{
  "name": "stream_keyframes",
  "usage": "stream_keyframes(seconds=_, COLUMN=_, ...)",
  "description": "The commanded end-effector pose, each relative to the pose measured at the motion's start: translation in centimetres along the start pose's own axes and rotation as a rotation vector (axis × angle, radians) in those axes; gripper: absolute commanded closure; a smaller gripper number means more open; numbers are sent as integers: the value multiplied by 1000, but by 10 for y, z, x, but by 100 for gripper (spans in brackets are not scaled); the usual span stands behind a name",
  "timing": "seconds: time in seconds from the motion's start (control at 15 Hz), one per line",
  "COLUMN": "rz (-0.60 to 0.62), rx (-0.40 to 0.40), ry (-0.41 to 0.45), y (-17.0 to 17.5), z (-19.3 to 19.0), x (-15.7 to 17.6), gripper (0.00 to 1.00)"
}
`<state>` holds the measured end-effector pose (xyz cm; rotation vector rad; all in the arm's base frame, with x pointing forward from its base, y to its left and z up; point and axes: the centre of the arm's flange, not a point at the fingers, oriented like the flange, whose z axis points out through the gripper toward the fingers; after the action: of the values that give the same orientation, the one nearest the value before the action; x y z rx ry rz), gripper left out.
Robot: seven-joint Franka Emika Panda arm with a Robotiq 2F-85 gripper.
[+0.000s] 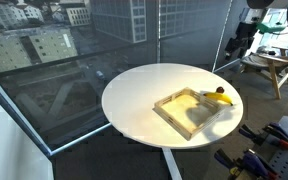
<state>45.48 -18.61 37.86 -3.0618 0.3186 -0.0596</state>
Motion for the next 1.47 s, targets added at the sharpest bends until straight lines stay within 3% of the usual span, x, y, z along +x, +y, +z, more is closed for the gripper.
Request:
stream_keyframes(seconds=0.0, rz=0, rx=0, ry=0, y=0, z=0, x=0, gripper=0)
stream_keyframes(seconds=0.4, rz=-13, rx=-6, ry=10, y=-4, z=-2, x=1, gripper=0)
stream_keyframes(seconds=1.4, rz=-116, rx=-23, ry=46, y=-55, z=-23, x=3, gripper=0)
